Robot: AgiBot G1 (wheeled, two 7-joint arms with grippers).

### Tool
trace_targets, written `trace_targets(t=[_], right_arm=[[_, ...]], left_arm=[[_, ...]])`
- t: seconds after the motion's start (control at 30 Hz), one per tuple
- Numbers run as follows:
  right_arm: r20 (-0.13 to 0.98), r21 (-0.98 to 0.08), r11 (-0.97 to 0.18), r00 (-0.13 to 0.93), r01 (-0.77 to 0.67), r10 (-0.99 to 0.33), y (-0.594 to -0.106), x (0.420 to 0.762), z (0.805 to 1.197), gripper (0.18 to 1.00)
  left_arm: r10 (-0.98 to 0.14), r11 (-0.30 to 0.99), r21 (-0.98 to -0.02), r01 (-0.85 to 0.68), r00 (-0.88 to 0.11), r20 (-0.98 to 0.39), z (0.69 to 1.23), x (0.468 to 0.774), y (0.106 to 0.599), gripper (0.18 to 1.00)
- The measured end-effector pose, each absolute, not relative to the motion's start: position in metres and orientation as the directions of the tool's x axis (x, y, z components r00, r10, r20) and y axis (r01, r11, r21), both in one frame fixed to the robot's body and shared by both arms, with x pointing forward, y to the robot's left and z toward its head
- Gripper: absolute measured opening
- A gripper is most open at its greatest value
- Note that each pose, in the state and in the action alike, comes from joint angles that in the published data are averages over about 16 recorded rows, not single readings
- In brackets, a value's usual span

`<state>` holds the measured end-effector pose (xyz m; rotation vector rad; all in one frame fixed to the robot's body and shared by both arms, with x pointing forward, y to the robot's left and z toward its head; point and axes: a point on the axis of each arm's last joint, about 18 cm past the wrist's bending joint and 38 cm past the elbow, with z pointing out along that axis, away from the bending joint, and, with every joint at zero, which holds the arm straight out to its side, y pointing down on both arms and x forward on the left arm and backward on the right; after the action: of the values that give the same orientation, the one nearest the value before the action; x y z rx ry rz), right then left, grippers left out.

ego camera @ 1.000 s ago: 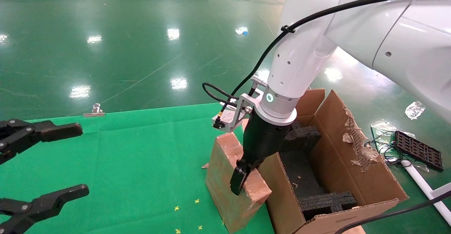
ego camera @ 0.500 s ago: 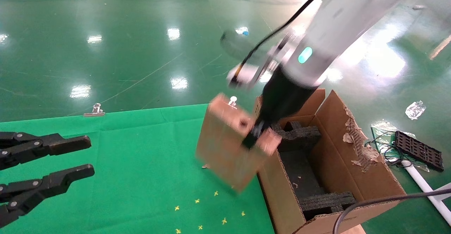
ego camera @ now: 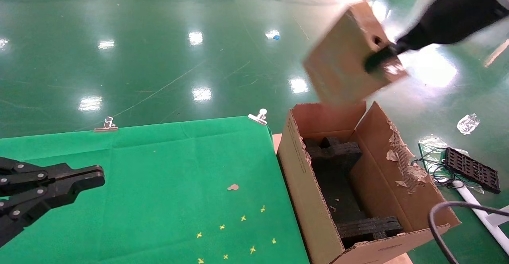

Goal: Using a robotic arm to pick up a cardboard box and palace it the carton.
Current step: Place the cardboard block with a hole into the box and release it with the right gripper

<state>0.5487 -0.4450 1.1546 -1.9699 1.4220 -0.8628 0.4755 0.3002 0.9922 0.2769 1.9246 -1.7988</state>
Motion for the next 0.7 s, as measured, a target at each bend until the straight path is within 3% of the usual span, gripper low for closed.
trace_targets(t=[0.37,0.7], right_arm=[[0.058,-0.648,-0.04,0.004,-0.76,-0.998,-0.506,0.55,1.089,0.33],[0.063,-0.574,0.026,-0.076,-0.818,-0.995,-0.522,0.565,1.041,0.328]], left_arm=[[-0.178,0.112,-0.879,0.464,-0.86,-0.477,0.992,0.475,0.3,0.196],[-0.178,0.112,-0.879,0.464,-0.86,-0.477,0.992,0.475,0.3,0.234]])
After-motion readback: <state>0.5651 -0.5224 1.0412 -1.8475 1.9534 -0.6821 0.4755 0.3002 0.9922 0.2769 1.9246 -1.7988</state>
